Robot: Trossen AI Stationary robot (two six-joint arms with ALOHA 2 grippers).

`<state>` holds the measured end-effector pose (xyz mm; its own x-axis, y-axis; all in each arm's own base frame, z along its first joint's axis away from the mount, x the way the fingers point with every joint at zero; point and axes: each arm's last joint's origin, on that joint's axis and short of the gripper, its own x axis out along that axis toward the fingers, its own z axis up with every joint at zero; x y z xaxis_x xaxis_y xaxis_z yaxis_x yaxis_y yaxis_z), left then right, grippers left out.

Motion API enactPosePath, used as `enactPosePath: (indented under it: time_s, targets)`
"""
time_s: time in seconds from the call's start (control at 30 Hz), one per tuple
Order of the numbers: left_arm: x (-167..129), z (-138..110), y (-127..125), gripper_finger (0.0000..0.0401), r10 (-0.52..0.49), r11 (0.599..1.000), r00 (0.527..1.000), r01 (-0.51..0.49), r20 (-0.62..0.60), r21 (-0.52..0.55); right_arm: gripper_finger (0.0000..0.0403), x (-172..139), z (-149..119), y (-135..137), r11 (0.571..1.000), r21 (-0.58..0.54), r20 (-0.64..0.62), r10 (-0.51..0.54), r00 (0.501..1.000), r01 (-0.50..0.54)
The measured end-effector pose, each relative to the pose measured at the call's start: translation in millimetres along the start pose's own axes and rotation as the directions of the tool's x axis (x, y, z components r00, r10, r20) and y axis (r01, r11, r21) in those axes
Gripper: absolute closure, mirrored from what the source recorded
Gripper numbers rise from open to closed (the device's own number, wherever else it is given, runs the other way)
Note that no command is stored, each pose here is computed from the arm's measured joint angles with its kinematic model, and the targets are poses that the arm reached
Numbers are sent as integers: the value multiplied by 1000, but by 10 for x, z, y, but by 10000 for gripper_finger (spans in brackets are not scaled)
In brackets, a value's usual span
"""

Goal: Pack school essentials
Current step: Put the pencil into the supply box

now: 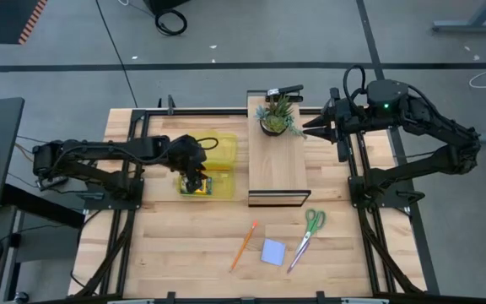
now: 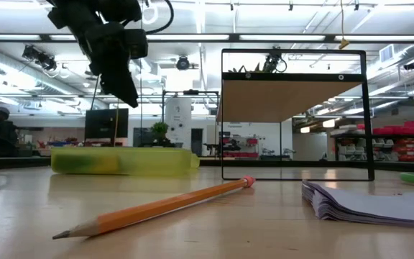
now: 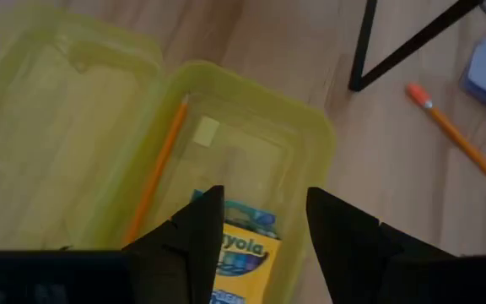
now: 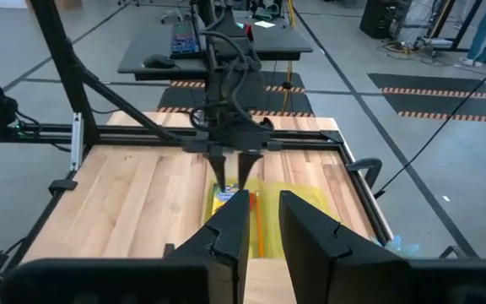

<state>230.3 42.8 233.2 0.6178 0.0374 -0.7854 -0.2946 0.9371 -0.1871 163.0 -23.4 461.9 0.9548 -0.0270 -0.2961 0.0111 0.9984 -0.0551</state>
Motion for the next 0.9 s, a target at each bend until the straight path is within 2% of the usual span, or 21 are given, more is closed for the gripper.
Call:
enactPosePath:
  time_s: [0.27, 0.63, 0.9]
  targets:
    - [6, -20, -83, 229, -21, 997, 1000, 20, -8, -70, 329, 0, 10, -19, 1000, -1, 11, -9, 1000, 9]
    - [11, -60, -228, 241, -57, 998, 998, 57, -22, -23, 329, -1, 24, -19, 1000, -26, 26, -9, 1000, 9]
    - [11, -68, -245, 243, -60, 998, 998, 59, -27, -16, 329, 31, 23, -24, 1000, -29, 20, -8, 1000, 9]
